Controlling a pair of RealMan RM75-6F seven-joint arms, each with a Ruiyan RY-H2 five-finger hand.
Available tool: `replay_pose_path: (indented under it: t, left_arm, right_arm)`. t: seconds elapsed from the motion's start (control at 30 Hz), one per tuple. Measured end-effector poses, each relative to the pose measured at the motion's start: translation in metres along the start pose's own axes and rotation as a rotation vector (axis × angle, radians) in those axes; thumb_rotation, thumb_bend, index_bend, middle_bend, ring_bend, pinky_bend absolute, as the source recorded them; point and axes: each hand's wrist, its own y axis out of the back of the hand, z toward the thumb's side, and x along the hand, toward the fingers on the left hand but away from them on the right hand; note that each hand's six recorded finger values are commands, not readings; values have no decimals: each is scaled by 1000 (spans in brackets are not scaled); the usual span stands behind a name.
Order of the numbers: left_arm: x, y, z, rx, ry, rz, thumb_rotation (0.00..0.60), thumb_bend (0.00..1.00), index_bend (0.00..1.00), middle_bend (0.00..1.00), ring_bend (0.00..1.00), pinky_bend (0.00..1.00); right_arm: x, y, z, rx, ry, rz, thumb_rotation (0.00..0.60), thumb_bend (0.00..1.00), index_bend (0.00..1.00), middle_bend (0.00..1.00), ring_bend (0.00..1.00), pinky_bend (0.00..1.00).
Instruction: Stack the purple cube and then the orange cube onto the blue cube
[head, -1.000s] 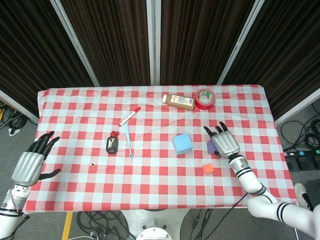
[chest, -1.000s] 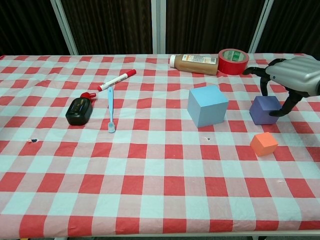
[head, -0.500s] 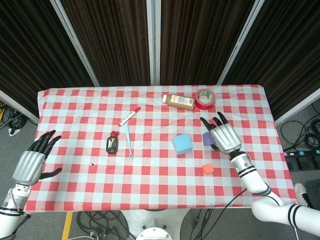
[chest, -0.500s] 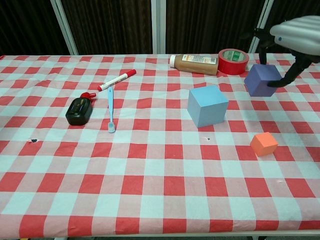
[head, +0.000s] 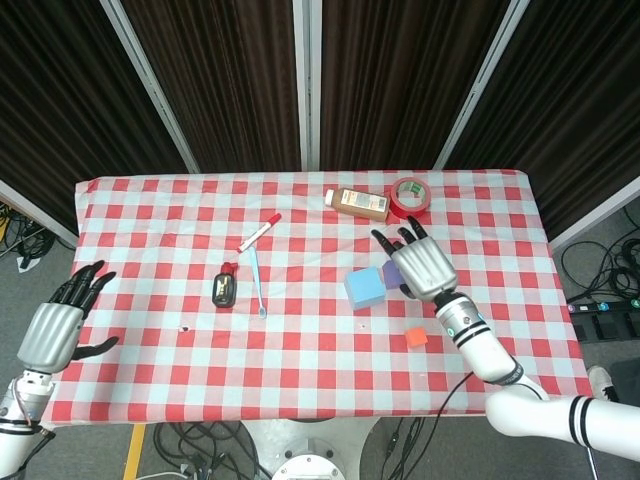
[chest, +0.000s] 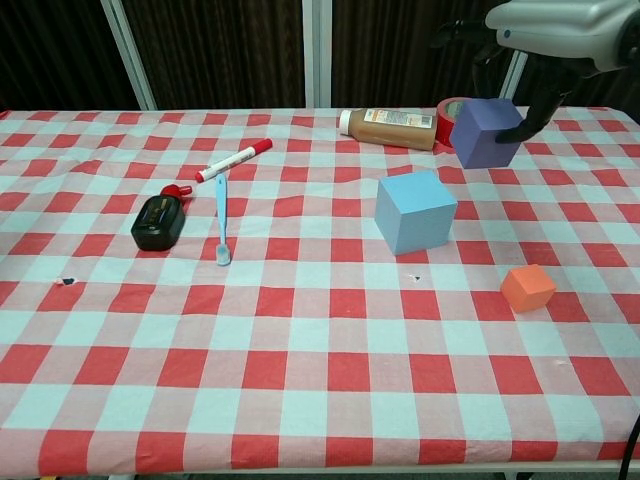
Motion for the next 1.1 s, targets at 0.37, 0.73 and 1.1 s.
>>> replay_pose_path:
  t: [0.37, 0.73, 1.1]
  left_arm:
    - [-11, 3, -13, -6, 7, 4, 600, 161, 153, 122, 65, 210]
    - [-18, 3, -21, -11, 16, 4, 600, 161, 153, 122, 65, 210]
    - [-6, 0, -16, -10, 21, 2, 600, 161, 154, 122, 65, 210]
  right_arm:
    - [-21, -9, 31, 15, 36, 76, 600, 122, 10, 454, 163, 0]
    - [-35, -11, 44, 37, 47, 85, 600, 124, 12, 454, 163, 0]
    - [-41, -17, 48, 60, 51, 104, 600, 124, 17, 453, 163, 0]
